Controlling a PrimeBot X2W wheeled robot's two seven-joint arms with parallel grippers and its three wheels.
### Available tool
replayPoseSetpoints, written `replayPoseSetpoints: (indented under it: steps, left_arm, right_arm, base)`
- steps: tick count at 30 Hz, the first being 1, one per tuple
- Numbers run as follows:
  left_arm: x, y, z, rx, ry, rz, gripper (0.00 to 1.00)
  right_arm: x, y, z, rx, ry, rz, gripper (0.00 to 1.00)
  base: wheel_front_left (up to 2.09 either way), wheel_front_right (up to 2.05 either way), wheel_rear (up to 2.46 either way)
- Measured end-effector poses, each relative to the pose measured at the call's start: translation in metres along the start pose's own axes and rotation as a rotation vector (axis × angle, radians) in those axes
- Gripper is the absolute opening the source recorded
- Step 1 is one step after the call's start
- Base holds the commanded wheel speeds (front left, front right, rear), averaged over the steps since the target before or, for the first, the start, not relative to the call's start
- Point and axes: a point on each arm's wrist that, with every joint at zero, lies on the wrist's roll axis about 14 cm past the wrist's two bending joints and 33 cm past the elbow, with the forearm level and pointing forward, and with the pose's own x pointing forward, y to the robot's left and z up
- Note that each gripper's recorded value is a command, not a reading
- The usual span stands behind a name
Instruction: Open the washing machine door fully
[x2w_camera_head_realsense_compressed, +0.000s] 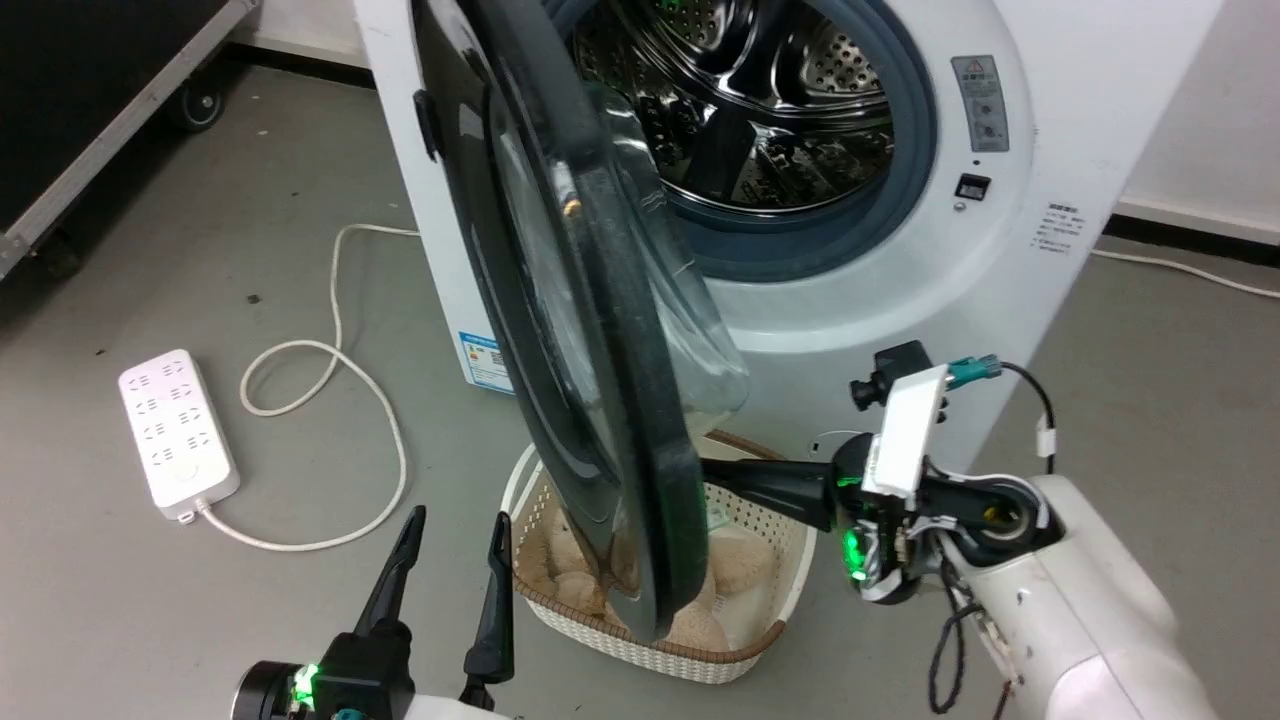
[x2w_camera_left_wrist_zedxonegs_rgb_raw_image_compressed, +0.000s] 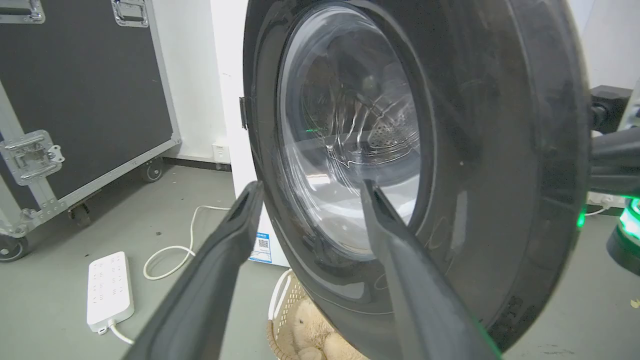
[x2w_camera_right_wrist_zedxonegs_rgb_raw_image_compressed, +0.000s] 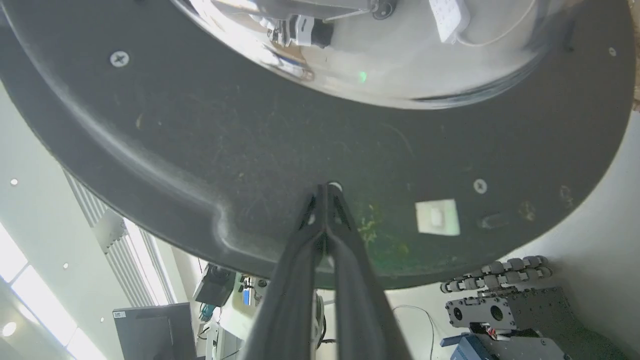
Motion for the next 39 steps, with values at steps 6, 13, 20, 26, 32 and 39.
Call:
replayPoseSetpoints:
  steps: [6, 13, 20, 26, 32, 39]
  left_arm:
    - [0.002, -0.007, 0.0, -0.027, -0.002, -0.03, 1.0]
    - [0.009, -0.007, 0.009, -0.051, -0.039, -0.039, 1.0]
    - [0.019, -0.013, 0.013, -0.137, -0.051, -0.058, 1.0]
    - [0.028, -0.026, 0.013, -0.146, -0.055, -0.1, 1.0]
    - [0.031, -0.038, 0.007, -0.144, -0.034, -0.141, 1.0]
    - [0.027, -0.048, -0.003, -0.118, -0.005, -0.176, 1.0]
  right_arm:
    - [-0.002, 0.009, 0.002, -0.017, -0.096, 0.026, 1.0]
    - [-0.078, 0.006, 0.059, -0.133, -0.489, -0.036, 1.0]
    - [-0.202, 0.032, 0.089, -0.736, -0.947, -0.29, 1.0]
    - [-0.282, 0.022, 0.064, -1.165, -1.144, -0.564, 1.0]
    - [-0.304, 0.011, 0.034, -1.309, -1.219, -0.741, 1.0]
    - [-0.29, -0.01, -0.004, -1.251, -1.254, -0.819, 1.0]
  base:
    - [0.0, 0.0, 0.0]
    - [0.0, 0.0, 0.0]
    - [0.0, 0.0, 0.0]
    - [0.0, 0.0, 0.0]
    - [0.0, 0.0, 0.0]
    - [0.0, 0.0, 0.0]
